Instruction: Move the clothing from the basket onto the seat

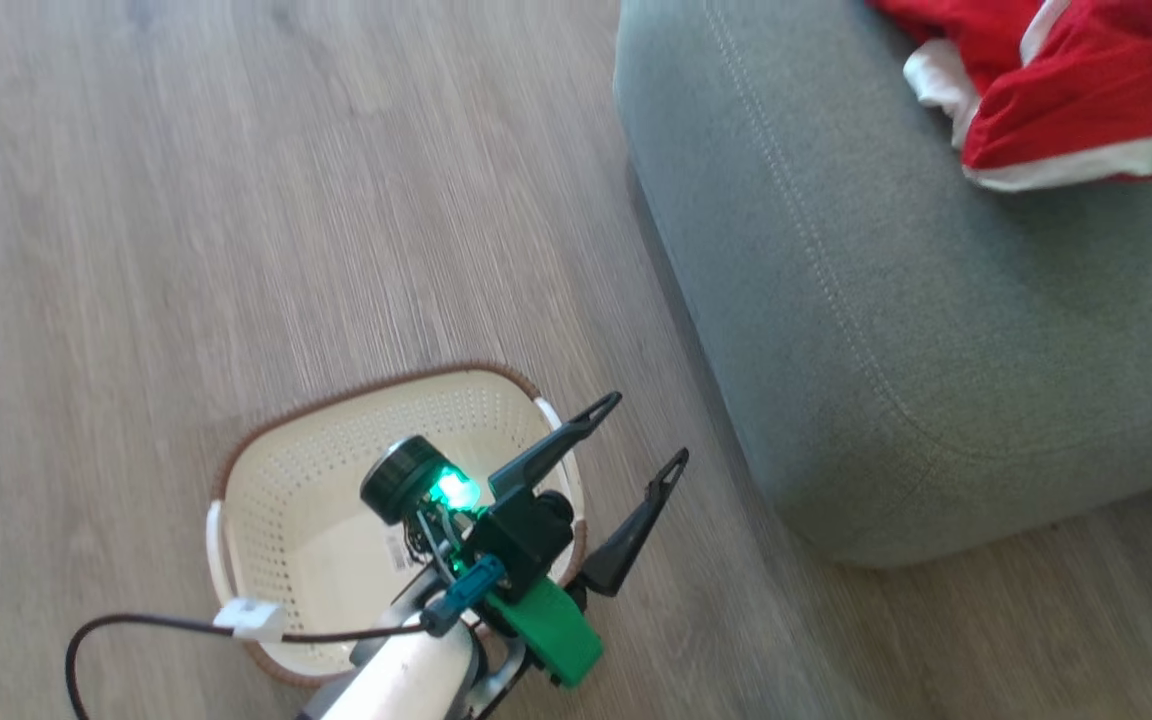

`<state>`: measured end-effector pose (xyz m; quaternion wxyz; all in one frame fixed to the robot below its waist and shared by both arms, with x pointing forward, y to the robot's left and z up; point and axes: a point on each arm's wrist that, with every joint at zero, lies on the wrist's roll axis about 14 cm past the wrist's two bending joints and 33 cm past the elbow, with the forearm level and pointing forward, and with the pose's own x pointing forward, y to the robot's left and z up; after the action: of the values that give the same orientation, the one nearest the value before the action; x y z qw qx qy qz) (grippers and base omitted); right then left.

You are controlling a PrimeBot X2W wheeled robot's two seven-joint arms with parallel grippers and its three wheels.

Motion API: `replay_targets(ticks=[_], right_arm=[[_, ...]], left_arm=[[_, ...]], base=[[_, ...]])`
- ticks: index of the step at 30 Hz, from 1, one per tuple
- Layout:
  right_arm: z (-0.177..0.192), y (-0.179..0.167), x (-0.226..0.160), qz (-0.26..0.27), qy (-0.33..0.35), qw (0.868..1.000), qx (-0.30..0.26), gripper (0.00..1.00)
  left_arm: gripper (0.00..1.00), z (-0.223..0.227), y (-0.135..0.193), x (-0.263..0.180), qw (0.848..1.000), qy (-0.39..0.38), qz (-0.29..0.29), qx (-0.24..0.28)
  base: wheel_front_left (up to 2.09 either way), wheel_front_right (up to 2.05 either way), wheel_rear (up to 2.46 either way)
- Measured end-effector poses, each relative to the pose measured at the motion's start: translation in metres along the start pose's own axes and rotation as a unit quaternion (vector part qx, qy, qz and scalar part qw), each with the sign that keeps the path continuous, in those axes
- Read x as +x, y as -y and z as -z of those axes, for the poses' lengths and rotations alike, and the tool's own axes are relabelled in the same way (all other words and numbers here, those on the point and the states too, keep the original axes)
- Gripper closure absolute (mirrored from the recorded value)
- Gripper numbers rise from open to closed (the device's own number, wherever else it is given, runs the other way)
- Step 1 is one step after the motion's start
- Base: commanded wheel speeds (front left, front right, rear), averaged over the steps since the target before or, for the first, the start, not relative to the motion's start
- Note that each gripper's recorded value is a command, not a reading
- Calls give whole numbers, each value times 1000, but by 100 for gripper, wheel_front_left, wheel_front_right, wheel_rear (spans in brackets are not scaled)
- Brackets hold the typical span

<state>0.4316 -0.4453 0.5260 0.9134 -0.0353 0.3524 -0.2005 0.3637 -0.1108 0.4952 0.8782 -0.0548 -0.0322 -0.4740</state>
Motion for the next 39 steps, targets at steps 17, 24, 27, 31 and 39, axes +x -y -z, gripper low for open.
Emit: replay_targets(ticks=[17, 24, 27, 31, 39], right_arm=[[-26, -120, -89, -262, 257, 928, 58, 0], [-38, -167, -116, -326, 348, 875, 79, 0], [-40, -184, -125, -346, 377, 854, 90, 0], [-34, -210, -131, -373, 389, 838, 91, 0], [-15, -244, -139, -389, 395, 824, 120, 0]], left_arm=[[0, -55, -46, -54, 988, 48, -143, 43], [0, -74, -80, -83, 972, 68, -218, 60], [0, -81, -97, -99, 962, 75, -256, 65], [0, -85, -116, -126, 943, 83, -317, 57], [0, -87, -137, -166, 913, 84, -394, 55]], base=[[0, 0, 0], [0, 0, 0], [0, 0, 0], [0, 0, 0], [0, 0, 0]])
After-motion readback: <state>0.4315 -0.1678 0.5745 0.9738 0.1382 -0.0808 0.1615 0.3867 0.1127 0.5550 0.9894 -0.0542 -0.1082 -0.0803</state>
